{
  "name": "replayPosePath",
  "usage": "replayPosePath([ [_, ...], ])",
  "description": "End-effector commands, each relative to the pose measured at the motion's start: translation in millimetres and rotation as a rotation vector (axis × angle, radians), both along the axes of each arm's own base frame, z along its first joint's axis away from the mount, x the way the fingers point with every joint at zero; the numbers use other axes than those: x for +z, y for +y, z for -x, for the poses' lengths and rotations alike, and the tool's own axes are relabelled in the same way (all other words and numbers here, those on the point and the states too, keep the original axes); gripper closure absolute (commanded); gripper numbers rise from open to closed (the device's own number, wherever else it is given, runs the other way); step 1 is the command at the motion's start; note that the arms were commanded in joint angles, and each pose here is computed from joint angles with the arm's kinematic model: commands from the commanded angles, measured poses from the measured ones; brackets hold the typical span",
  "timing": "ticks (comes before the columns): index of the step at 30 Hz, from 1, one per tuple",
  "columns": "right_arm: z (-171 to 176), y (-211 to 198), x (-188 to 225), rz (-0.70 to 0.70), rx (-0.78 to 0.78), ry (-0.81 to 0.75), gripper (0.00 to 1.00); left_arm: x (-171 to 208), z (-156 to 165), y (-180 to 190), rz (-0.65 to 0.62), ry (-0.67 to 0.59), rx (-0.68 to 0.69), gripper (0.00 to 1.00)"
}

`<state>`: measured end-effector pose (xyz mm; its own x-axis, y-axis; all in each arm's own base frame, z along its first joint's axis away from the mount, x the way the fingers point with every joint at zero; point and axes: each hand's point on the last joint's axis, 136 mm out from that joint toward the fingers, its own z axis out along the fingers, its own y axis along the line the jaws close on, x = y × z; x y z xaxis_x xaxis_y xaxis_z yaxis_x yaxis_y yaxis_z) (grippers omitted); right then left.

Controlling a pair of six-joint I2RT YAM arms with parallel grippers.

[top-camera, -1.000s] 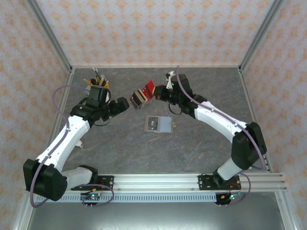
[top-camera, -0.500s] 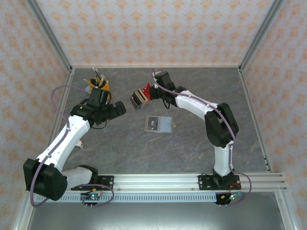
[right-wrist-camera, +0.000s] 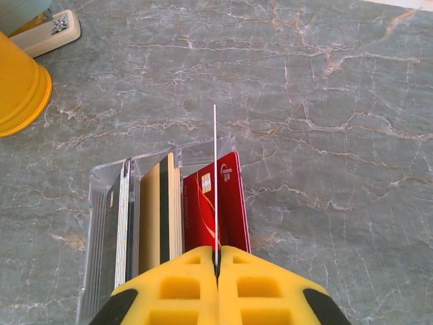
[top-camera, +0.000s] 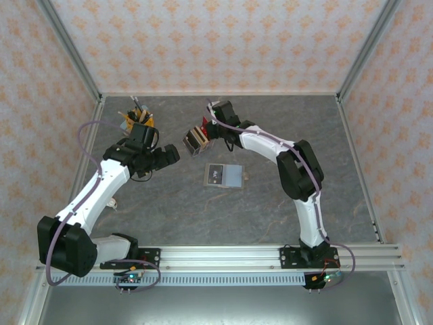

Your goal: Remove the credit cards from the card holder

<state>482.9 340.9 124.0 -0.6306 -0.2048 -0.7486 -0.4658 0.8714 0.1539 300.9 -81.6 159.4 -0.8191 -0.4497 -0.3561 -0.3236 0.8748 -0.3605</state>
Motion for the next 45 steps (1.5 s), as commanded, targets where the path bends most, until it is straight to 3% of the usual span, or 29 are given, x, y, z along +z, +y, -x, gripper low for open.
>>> replayPosePath([
  [1, -10.0, 3.2, 8.9, 0.013, -0.003, -0.045, 0.90, -0.3, -3.7, -2.6, 0.026, -0.001, 0.005, 0.00],
  [8, -6.8, 3.4, 6.3, 0.020, 0.005, -0.019, 0.76, -2.8, -4.9, -8.7, 0.054, 0.010, -0.009, 0.00],
  [16, 14.4, -14.9, 46.8, -0.039, -0.079, 0.028, 0.64, -6.5, -8.1, -18.1, 0.098, 0.017, -0.032, 0.00],
  [22, 67.1, -45.9, 57.1, -0.152, -0.191, 0.160, 0.51, -10.6, -11.4, -28.3, 0.132, 0.019, -0.074, 0.00],
  [28, 128.9, -67.6, 33.0, -0.255, -0.262, 0.355, 0.41, -17.0, -15.5, -41.2, 0.152, 0.028, -0.106, 0.00],
  [35, 164.7, -72.5, -6.2, -0.239, -0.338, 0.514, 0.39, -33.5, -23.4, -69.0, 0.153, 0.070, -0.156, 0.00],
  [39, 170.8, -72.2, -26.9, -0.153, -0.379, 0.557, 0.42, -42.0, -28.1, -82.5, 0.148, 0.088, -0.167, 0.00],
  [45, 176.2, -53.7, -48.6, -0.133, -0.337, 0.638, 0.59, -54.4, -34.5, -93.1, 0.192, 0.105, -0.142, 0.01],
])
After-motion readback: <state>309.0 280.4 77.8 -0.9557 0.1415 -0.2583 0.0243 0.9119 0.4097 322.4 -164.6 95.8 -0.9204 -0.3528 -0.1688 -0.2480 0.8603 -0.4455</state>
